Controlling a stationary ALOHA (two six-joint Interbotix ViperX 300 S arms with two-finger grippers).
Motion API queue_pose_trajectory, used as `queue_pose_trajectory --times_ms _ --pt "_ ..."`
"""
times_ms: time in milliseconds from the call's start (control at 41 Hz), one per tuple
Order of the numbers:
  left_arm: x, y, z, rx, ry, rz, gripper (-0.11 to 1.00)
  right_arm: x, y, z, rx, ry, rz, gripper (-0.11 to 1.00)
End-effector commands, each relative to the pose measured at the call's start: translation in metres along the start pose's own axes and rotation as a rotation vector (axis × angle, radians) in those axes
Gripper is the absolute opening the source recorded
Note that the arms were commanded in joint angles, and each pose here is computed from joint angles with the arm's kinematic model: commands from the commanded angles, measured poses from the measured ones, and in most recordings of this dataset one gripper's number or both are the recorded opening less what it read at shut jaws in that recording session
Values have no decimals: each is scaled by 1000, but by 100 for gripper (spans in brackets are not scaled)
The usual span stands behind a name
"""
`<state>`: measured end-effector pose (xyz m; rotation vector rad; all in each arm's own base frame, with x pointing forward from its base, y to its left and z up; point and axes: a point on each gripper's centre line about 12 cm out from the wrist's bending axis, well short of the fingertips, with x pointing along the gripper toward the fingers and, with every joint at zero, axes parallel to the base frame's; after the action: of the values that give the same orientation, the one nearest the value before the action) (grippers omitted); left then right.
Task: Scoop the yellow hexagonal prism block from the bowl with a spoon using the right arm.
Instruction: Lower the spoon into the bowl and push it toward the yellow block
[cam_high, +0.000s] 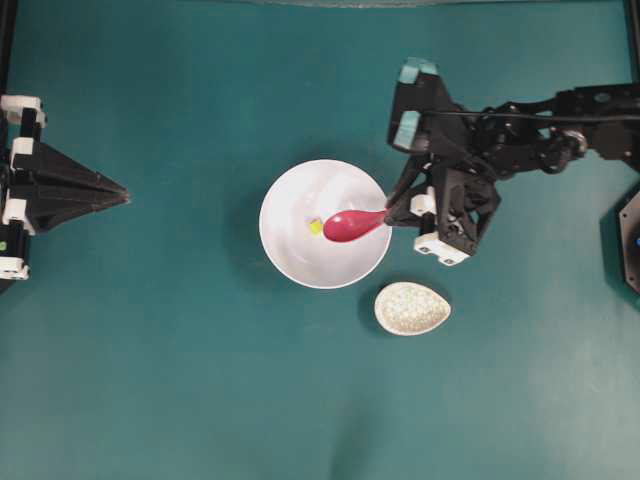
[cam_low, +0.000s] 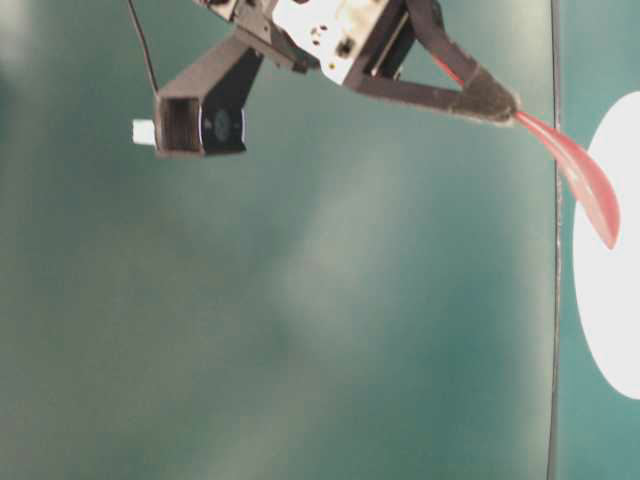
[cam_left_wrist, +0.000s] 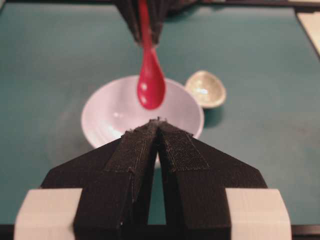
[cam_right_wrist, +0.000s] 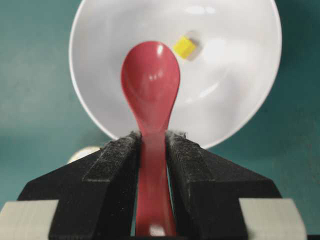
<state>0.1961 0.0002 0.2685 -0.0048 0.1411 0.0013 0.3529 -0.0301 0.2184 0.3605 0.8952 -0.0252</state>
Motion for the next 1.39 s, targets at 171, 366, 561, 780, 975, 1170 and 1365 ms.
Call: queue_pose_trajectory --times_ms 171,366,561,780,975,1170,1365 --pt "0 0 12 0 -32 1 5 -2 0 19 -21 21 -13 25" --pt "0 0 12 0 -32 1 5 2 -5 20 -18 69 -61 25" --pt "1 0 12 -2 -31 1 5 5 -9 20 -24 83 -83 25" --pt "0 0 12 0 -32 1 5 17 -7 16 -24 112 -80 25" --pt "0 0 12 0 -32 1 5 26 -9 14 -20 132 -83 24" --pt "0 0 12 0 -31 1 5 33 -11 15 -20 138 -86 25" --pt "0 0 12 0 -32 1 5 39 -12 17 -17 142 -88 25"
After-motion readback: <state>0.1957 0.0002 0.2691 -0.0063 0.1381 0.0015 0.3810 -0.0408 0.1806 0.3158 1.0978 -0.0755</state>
